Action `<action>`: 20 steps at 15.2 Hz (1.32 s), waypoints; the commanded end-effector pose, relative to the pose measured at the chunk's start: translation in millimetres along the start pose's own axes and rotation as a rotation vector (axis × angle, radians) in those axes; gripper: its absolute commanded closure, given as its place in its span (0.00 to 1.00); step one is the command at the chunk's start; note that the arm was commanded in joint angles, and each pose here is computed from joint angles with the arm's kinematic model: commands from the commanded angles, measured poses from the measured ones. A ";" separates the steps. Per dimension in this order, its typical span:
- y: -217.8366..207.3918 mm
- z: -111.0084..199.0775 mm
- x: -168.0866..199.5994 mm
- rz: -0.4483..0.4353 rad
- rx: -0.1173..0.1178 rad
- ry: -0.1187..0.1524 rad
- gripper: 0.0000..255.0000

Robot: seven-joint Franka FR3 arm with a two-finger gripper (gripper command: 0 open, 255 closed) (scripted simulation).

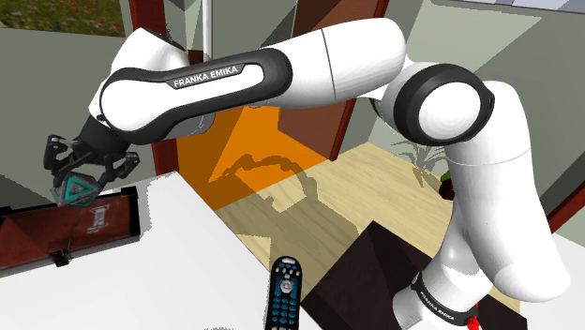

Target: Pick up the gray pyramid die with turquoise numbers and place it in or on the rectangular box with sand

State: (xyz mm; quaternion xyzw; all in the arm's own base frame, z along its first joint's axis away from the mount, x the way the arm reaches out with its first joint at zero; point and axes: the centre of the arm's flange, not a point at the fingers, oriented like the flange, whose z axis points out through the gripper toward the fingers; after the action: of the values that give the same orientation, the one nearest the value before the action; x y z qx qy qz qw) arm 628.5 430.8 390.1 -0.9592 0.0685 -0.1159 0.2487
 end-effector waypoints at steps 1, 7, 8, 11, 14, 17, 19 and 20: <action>6.1 9.1 -2.2 0.000 0.000 0.000 1.00; 8.5 13.3 -3.1 0.000 0.000 0.000 1.00; 8.5 13.3 -3.1 0.000 0.000 0.000 1.00; 8.5 13.3 -3.1 0.000 0.000 0.000 0.00; 8.5 13.3 -3.1 0.000 0.000 0.000 0.00; 8.5 0.1 -3.1 0.000 0.000 0.000 0.00; 8.5 -26.3 -3.1 0.000 0.000 0.000 0.00; 8.5 -36.7 -3.1 0.000 0.000 0.000 0.00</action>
State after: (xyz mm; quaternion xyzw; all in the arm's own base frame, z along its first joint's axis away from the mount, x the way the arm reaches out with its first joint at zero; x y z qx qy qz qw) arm 618.9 412.6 406.8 -0.9590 0.0687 -0.1165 0.2489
